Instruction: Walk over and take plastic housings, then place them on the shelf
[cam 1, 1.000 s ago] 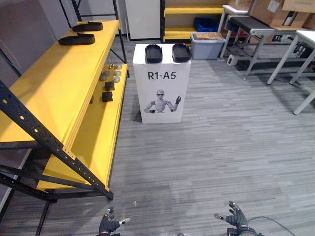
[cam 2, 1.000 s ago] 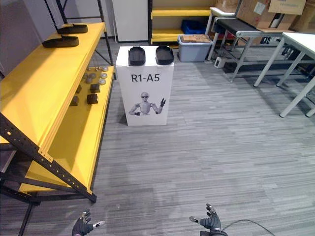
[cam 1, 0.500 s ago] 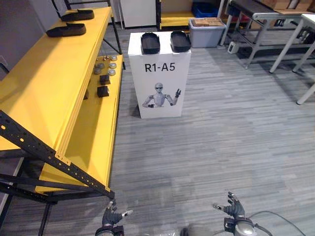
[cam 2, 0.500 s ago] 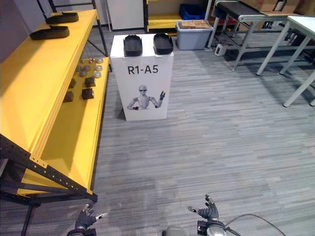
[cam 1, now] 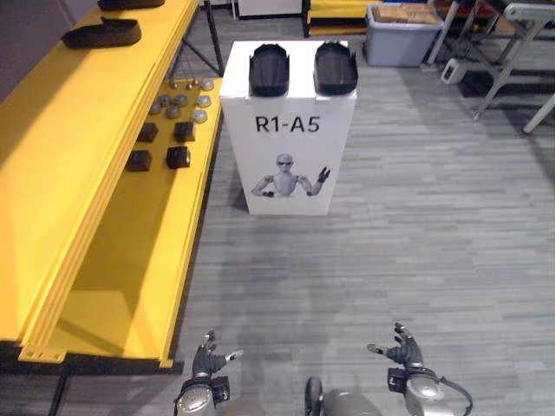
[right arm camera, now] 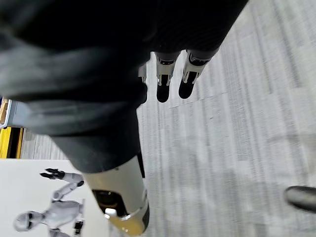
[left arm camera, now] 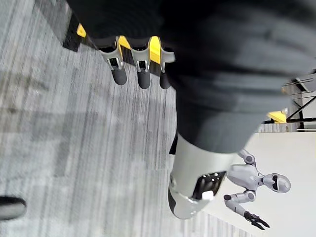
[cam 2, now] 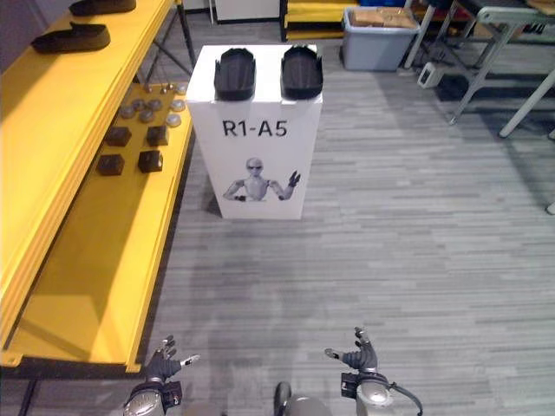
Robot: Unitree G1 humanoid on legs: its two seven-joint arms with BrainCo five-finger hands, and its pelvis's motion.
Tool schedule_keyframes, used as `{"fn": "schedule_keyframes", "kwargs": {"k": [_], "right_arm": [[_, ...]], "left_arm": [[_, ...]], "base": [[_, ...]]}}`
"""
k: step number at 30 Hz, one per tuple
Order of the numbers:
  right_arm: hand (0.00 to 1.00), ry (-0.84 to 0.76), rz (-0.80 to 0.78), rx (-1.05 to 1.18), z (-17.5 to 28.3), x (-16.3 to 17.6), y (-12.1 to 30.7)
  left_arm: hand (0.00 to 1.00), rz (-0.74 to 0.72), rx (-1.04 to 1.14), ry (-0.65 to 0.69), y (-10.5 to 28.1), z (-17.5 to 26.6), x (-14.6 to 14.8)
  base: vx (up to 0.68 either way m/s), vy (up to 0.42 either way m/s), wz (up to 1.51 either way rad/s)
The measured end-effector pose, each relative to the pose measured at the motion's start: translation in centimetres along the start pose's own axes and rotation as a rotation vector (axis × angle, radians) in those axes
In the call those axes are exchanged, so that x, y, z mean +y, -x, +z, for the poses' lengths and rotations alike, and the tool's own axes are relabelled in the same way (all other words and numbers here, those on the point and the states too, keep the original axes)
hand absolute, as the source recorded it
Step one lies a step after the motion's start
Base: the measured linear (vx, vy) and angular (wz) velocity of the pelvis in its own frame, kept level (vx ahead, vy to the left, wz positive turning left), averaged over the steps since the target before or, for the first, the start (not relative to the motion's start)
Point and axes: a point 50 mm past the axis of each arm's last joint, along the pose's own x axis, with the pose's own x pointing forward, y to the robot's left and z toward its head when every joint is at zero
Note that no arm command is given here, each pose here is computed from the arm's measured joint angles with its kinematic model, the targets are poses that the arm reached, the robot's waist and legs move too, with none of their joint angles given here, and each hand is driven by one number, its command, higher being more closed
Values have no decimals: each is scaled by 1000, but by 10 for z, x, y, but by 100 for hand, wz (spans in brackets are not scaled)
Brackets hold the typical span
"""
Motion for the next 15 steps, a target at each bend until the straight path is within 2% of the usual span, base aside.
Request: {"fn": "schedule_keyframes", "kwargs": {"k": [5,8,15], "right_arm": [[0,-36,-18,-13,6,-2,-4],[0,-37,-40,39,-6,-6,-2],[0,-39,-12,109,-25,6,6]], "left_arm": [[0,-11,-7,25,3,0,-7],[0,-2,5,35,5,-4,-6],[0,19,44,51,3,-10,0]], "base": [[400,45,-51],[467,152,-36],[573,131,2]]}}
